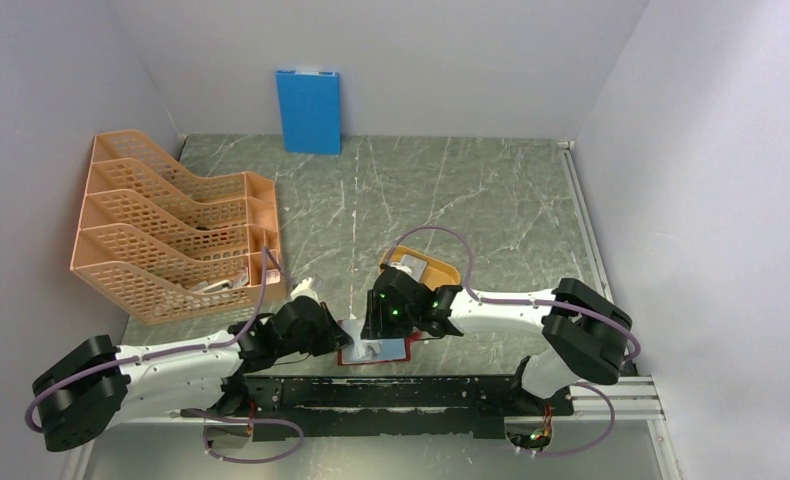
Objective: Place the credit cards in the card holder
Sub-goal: Insert the credit card into the card holder.
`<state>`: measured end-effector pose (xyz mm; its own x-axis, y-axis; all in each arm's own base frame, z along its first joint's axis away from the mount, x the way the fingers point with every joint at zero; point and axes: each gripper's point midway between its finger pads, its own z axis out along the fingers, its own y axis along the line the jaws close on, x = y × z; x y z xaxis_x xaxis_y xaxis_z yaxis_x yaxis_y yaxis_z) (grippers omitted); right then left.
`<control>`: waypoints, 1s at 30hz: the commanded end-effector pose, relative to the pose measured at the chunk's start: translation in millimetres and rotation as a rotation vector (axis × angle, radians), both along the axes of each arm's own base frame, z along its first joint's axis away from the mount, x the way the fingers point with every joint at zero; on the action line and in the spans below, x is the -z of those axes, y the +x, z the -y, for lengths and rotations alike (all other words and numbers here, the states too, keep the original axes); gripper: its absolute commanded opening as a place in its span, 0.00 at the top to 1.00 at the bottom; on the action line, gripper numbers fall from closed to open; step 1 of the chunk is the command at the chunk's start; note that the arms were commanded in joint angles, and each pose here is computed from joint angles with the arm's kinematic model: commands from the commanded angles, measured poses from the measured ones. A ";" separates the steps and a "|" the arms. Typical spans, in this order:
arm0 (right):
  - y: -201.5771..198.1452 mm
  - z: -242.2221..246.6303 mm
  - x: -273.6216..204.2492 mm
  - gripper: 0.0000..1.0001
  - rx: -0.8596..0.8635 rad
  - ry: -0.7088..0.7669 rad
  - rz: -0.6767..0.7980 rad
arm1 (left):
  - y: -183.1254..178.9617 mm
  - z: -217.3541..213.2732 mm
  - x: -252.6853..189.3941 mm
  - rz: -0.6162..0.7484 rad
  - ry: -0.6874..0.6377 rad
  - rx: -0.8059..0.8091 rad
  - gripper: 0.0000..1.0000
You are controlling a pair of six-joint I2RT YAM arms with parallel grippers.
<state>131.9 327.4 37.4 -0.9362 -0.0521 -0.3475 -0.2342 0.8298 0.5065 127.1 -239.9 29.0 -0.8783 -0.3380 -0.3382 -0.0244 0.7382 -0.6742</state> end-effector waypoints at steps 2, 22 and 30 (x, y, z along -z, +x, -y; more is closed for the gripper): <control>-0.6 8.0 2.6 0.50 0.012 -0.017 0.000 | -4.0 -12.7 13.3 -0.014 0.052 -0.011 0.94; 8.1 22.4 10.9 0.81 0.029 -0.136 0.029 | -0.8 -21.1 -29.3 0.026 0.076 -0.020 0.87; 9.2 21.6 16.1 0.87 0.013 -0.165 0.026 | -10.6 -64.3 6.4 -0.019 0.189 -0.124 0.91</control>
<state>134.4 303.5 20.2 -0.9349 -0.0881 -0.3438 -0.2237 0.8983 0.3783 125.2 -206.0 56.0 -0.8419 -0.3698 -0.3930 -0.0509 0.7794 -0.6245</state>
